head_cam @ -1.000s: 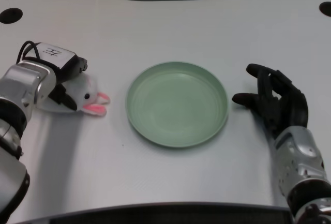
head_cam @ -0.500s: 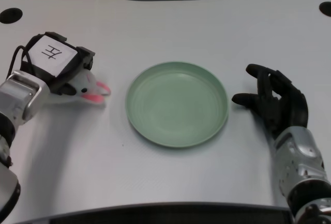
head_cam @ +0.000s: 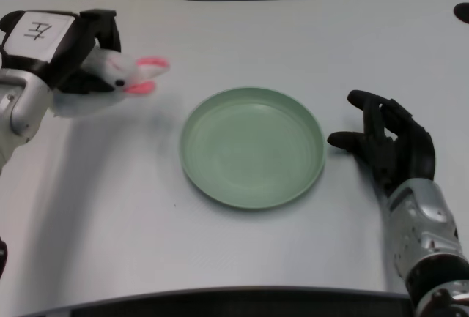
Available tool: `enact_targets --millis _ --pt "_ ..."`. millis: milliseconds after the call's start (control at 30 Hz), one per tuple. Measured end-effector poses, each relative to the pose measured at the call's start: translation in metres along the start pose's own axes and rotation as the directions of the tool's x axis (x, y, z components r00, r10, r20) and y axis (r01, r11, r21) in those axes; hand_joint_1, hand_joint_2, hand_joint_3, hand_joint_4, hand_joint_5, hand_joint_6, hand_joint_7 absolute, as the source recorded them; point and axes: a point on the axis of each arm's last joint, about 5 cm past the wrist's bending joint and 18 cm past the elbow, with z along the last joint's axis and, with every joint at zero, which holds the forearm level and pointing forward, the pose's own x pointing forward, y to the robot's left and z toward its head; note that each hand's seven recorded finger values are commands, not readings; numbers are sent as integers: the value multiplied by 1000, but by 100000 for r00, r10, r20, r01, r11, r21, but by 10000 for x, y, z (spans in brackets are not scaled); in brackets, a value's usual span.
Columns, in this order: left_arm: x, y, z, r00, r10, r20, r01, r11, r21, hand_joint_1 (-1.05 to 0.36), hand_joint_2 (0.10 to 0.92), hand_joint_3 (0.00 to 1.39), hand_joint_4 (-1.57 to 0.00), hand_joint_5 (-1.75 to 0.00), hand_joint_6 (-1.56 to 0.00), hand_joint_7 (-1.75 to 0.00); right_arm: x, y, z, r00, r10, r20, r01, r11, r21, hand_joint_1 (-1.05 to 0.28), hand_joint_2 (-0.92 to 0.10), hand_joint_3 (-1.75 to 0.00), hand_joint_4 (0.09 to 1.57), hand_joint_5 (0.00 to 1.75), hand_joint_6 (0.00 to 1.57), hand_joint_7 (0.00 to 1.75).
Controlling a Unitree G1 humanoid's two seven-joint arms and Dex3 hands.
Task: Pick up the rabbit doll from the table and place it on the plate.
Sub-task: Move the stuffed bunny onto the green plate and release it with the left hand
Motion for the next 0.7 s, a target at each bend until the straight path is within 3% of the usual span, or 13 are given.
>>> enact_targets --millis 300,700 --pt "172 26 322 98685 -677 16151 1269 99928 -3563 -141 858 62 -916 -1746 -661 -1746 -1 2 -4 100000 95 74 -97 99984 1796 -396 -921 -387 691 1178 637 787" --pt "391 -161 1082 92659 -2249 37541 5874 99461 -8539 -148 879 81 -1017 -1746 -729 -1746 -3 -4 -9 100000 -235 -182 240 99960 2803 -382 -921 -403 700 1174 637 778"
